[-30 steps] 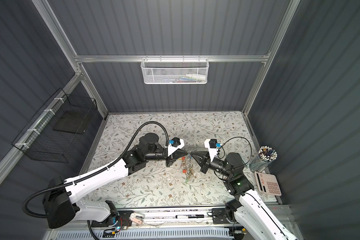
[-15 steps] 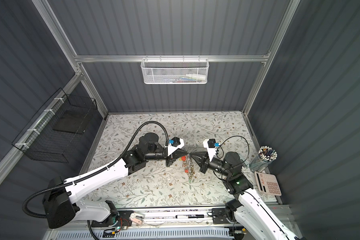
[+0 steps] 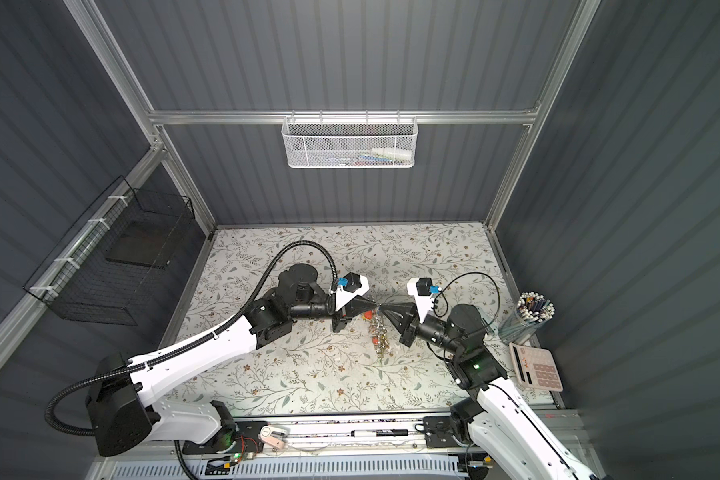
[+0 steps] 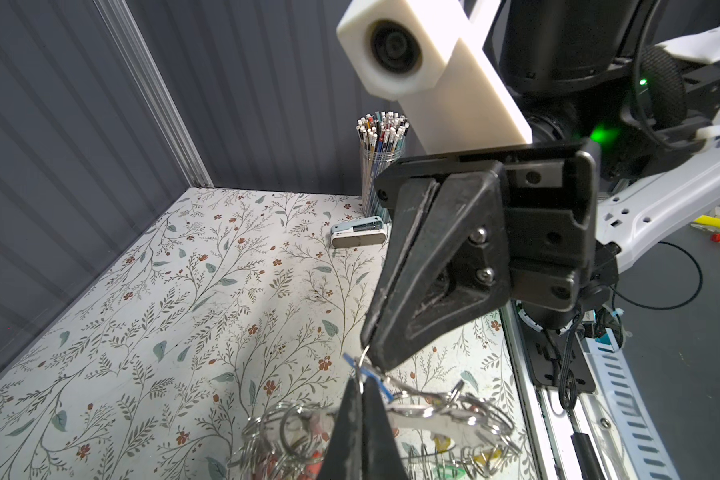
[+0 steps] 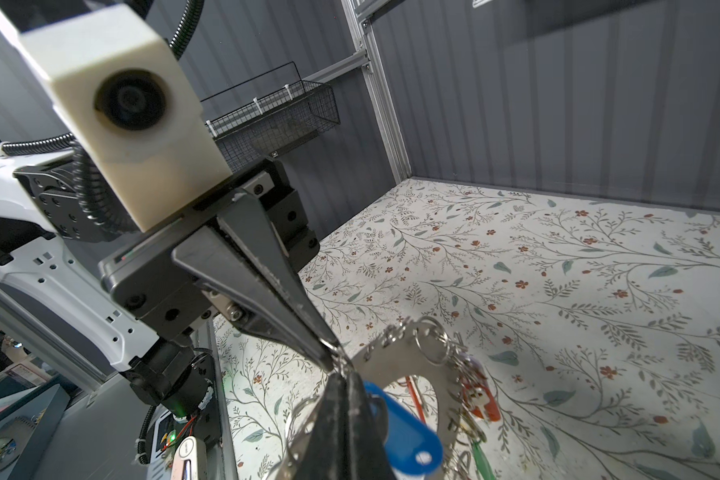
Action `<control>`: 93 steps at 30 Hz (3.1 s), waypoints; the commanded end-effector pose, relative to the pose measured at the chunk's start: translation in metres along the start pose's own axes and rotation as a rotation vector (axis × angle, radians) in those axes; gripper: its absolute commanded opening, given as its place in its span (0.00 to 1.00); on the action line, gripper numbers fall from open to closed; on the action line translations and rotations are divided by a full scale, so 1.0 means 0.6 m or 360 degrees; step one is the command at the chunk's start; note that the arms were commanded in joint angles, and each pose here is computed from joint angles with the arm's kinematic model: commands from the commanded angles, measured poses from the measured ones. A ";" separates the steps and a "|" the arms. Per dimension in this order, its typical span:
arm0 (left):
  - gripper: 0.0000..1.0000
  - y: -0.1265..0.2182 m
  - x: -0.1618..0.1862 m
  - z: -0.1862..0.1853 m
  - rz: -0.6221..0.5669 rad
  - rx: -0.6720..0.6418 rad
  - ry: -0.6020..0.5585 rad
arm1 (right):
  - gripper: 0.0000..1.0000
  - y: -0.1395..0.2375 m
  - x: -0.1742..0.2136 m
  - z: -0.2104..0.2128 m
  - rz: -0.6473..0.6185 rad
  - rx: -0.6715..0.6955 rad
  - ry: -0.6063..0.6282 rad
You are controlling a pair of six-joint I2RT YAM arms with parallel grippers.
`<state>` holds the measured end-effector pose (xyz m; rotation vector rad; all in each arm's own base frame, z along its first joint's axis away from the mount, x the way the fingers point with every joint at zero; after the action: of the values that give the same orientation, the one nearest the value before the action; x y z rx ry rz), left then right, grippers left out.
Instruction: Put the keys on the keyring
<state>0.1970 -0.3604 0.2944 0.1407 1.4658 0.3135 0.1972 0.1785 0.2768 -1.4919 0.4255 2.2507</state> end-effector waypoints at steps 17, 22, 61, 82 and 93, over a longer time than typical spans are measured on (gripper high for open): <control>0.00 -0.010 -0.021 -0.005 -0.0006 0.0091 -0.0032 | 0.00 0.010 -0.027 0.019 -0.0119 -0.0054 0.0095; 0.00 -0.011 -0.017 -0.004 0.0015 0.0085 -0.0023 | 0.00 0.012 -0.027 0.018 -0.0128 -0.0040 0.0101; 0.00 -0.004 -0.012 0.010 0.0018 -0.0039 -0.0005 | 0.00 -0.003 -0.002 -0.015 -0.0023 0.0069 0.0031; 0.00 -0.002 -0.017 0.012 -0.0002 -0.0050 -0.0012 | 0.00 -0.014 0.007 -0.035 0.0046 0.0153 0.0001; 0.00 0.008 -0.022 0.020 -0.0049 -0.0143 -0.0021 | 0.00 -0.018 0.018 -0.048 0.0087 0.0194 -0.0028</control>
<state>0.2102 -0.3603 0.2762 0.1489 1.4803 0.4301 0.2199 0.1766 0.2490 -1.3939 0.5858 2.2560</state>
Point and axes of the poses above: each gripper's point midway between its finger pads, its own y axis back along the fingers, its own z axis along the line the jaws close on, x = y × z, the point moved 3 cm from there along y, back along the fingers, and after that the axes turned 2 degrees about -y, right-handed, at the moved point
